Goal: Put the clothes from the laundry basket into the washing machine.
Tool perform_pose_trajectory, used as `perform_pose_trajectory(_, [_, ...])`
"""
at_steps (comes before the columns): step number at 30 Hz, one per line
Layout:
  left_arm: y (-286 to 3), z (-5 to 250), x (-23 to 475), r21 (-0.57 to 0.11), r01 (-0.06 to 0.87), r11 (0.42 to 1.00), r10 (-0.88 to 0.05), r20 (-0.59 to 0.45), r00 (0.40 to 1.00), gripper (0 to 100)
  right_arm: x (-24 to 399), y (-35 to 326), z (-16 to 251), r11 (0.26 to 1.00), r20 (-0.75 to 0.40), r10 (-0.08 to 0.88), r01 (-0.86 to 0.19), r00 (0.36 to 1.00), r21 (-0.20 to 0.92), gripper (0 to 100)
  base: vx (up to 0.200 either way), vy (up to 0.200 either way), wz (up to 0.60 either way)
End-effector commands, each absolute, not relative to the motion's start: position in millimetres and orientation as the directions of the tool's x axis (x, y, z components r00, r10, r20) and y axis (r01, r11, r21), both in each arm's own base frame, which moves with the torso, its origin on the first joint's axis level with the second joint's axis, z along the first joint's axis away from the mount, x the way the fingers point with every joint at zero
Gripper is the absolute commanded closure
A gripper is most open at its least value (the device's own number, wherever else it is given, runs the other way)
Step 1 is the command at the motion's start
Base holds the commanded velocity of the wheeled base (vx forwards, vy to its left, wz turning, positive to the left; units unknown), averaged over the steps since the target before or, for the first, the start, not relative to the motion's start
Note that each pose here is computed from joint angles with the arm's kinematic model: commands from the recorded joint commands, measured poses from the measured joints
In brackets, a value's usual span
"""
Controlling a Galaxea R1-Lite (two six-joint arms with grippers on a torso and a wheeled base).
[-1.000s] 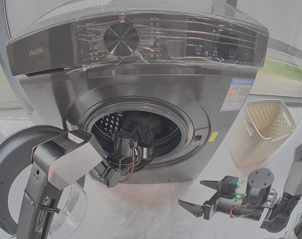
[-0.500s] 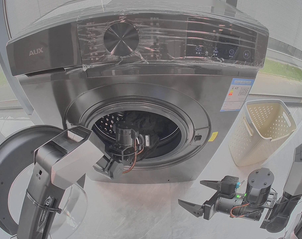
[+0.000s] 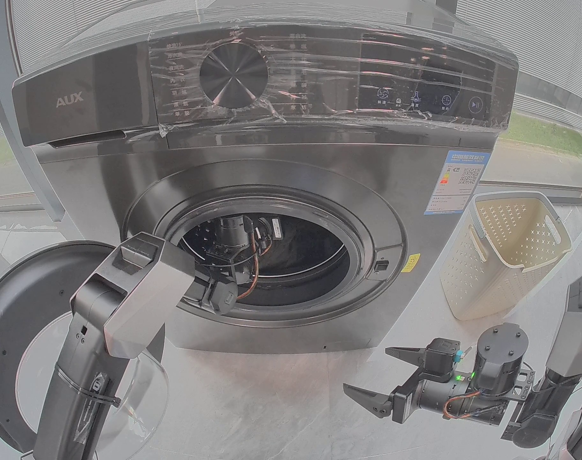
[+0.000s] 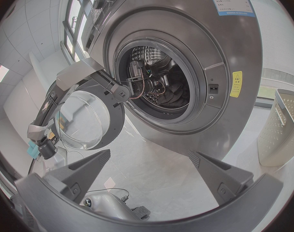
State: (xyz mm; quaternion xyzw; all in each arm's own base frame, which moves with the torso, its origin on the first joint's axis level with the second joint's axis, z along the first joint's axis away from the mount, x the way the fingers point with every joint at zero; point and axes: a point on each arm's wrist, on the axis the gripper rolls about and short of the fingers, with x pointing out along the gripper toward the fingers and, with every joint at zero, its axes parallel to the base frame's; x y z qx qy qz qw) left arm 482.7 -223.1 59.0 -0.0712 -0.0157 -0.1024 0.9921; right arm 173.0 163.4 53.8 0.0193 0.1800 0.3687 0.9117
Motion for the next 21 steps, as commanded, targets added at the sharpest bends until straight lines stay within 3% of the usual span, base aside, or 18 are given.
perform_pose_trajectory(1, [-222.4,53.8,490.5,-0.139,0.200,0.970,-0.193,0.063,0.979,100,173.0,163.5,53.6,0.727,-0.315,0.680,-0.666,0.662,0.168,0,0.000,0.000,0.00])
perform_pose_trajectory(7, [-222.9,46.8,491.5,-0.135,0.201,0.970,-0.194,0.060,0.979,100,172.8,163.3,53.4,0.727,-0.316,0.680,-0.666,0.662,0.168,0,0.000,0.000,0.00])
perform_pose_trajectory(8, [-223.0,45.6,491.8,-0.135,0.201,0.970,-0.194,0.058,0.979,0,172.8,163.3,53.4,0.727,-0.316,0.680,-0.666,0.662,0.168,0,0.000,0.000,0.00])
perform_pose_trajectory(21, [-225.2,27.1,479.2,-0.122,0.205,0.971,-0.209,-0.019,0.978,0,172.0,162.6,53.2,0.727,-0.319,0.679,-0.665,0.661,0.168,0,0.000,0.000,0.00])
